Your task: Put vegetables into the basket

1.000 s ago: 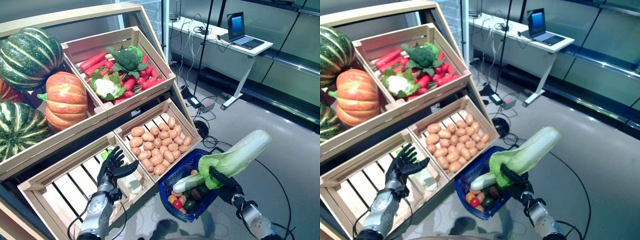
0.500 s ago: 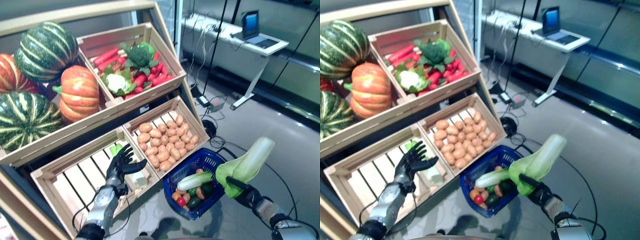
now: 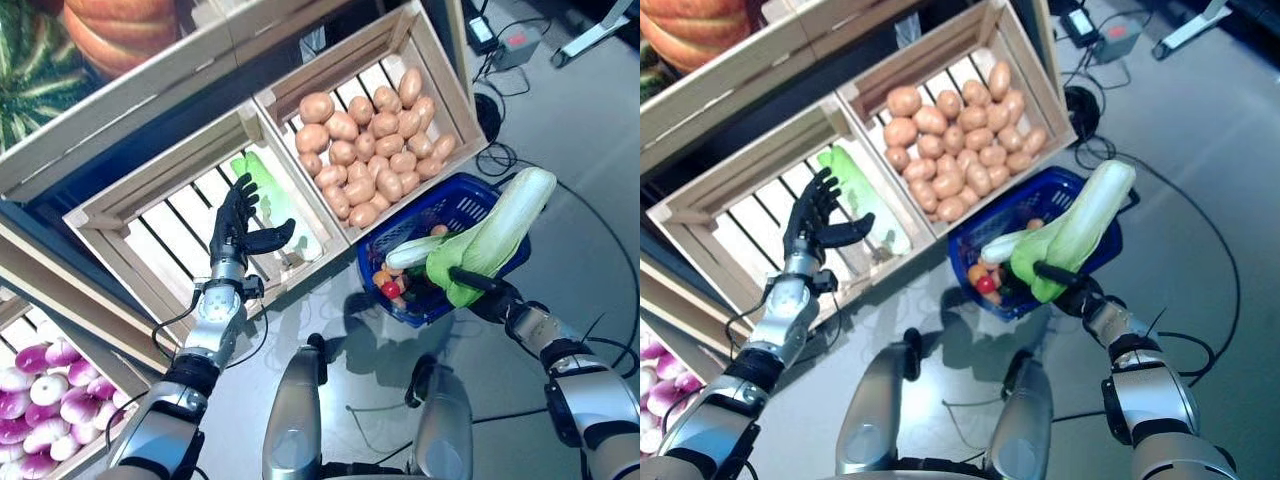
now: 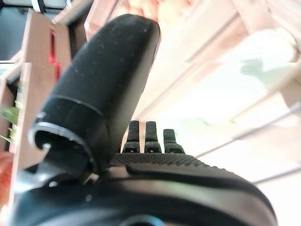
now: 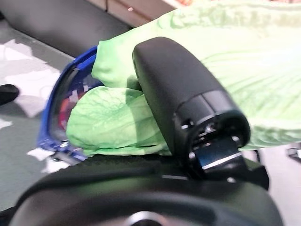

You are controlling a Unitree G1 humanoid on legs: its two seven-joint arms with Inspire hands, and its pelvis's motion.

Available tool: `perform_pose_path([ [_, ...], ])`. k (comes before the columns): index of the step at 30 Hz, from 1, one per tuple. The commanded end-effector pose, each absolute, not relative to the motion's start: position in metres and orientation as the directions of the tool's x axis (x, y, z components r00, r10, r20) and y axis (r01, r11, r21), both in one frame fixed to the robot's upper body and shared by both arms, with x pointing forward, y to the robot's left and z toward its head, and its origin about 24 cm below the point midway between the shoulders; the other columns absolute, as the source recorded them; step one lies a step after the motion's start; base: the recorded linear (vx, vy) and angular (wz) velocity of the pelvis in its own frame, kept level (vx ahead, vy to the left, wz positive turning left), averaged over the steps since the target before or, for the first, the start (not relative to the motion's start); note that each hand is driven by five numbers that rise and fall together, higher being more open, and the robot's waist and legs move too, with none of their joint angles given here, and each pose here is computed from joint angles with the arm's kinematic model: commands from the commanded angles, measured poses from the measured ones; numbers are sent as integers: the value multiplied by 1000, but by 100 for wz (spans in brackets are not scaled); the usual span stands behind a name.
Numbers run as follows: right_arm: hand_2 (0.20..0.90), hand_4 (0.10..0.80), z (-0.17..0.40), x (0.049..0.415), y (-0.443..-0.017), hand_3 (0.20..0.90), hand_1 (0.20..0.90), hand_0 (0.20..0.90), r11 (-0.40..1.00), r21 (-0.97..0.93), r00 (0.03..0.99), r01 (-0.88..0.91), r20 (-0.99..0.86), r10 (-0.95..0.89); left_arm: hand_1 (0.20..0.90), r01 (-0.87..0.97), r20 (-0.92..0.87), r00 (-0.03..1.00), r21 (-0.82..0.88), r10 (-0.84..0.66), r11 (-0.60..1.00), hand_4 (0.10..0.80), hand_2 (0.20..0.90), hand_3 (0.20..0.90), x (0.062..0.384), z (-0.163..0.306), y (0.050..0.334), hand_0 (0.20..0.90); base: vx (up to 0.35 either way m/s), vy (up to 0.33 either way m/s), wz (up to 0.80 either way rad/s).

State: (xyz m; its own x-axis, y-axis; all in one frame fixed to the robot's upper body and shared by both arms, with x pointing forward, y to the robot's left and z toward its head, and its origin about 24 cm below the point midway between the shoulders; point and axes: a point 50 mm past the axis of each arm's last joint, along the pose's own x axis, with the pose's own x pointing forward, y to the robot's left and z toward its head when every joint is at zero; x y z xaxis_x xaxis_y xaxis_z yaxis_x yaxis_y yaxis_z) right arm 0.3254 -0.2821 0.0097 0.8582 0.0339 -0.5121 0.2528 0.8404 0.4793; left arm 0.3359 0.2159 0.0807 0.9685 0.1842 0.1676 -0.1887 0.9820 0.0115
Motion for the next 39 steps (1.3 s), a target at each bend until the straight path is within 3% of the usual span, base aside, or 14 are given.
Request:
perform_pose_path([
  [1, 300, 400, 50, 345, -294, 300, 300, 300, 818, 555, 941, 149, -335, 56, 900, -175, 493, 856, -12, 158, 984, 800, 900, 900, 340, 145, 211, 900, 41, 28, 7],
  [5, 300, 400, 60, 349, -294, 300, 300, 300, 773, 621, 959, 129, -276, 62, 900, -216, 558, 810, 1, 179, 976, 800, 900, 900, 336, 155, 211, 900, -34, 17, 3],
  [6, 648, 632, 62, 350, -293, 648, 648, 648, 768, 628, 961, 124, -269, 65, 900, -232, 573, 798, 9, 185, 973, 800, 900, 900, 336, 158, 212, 900, -28, 15, 6],
  [7, 900, 800, 63, 351, -293, 900, 900, 900, 760, 635, 959, 138, -278, 58, 900, -253, 588, 786, 25, 191, 967, 800, 900, 900, 336, 161, 213, 900, -13, 10, 6],
  [14, 900, 800, 75, 356, -295, 900, 900, 900, 747, 654, 963, 117, -258, 75, 900, -387, 641, 740, 160, 202, 908, 800, 900, 900, 341, 179, 225, 900, 2, 11, 2],
  [20, 900, 800, 79, 358, -295, 900, 900, 900, 774, 622, 955, 117, -285, 85, 900, -554, 647, 720, 319, 251, 769, 800, 900, 900, 352, 191, 251, 900, 17, 64, -3],
  [30, 900, 800, 84, 357, -302, 900, 900, 900, 793, 595, 947, 132, -312, 76, 900, -675, 674, 687, 453, 272, 583, 800, 900, 900, 360, 214, 277, 900, 17, 46, -3],
  [34, 900, 800, 86, 357, -303, 900, 900, 900, 799, 588, 946, 125, -312, 81, 900, -711, 716, 672, 551, 189, 437, 800, 900, 900, 361, 222, 281, 900, 17, 24, -2],
  [39, 900, 800, 93, 357, -309, 900, 900, 900, 816, 568, 949, 110, -303, 84, 900, -714, 712, 700, 697, 49, 73, 800, 900, 900, 362, 228, 296, 900, 26, 38, -5],
])
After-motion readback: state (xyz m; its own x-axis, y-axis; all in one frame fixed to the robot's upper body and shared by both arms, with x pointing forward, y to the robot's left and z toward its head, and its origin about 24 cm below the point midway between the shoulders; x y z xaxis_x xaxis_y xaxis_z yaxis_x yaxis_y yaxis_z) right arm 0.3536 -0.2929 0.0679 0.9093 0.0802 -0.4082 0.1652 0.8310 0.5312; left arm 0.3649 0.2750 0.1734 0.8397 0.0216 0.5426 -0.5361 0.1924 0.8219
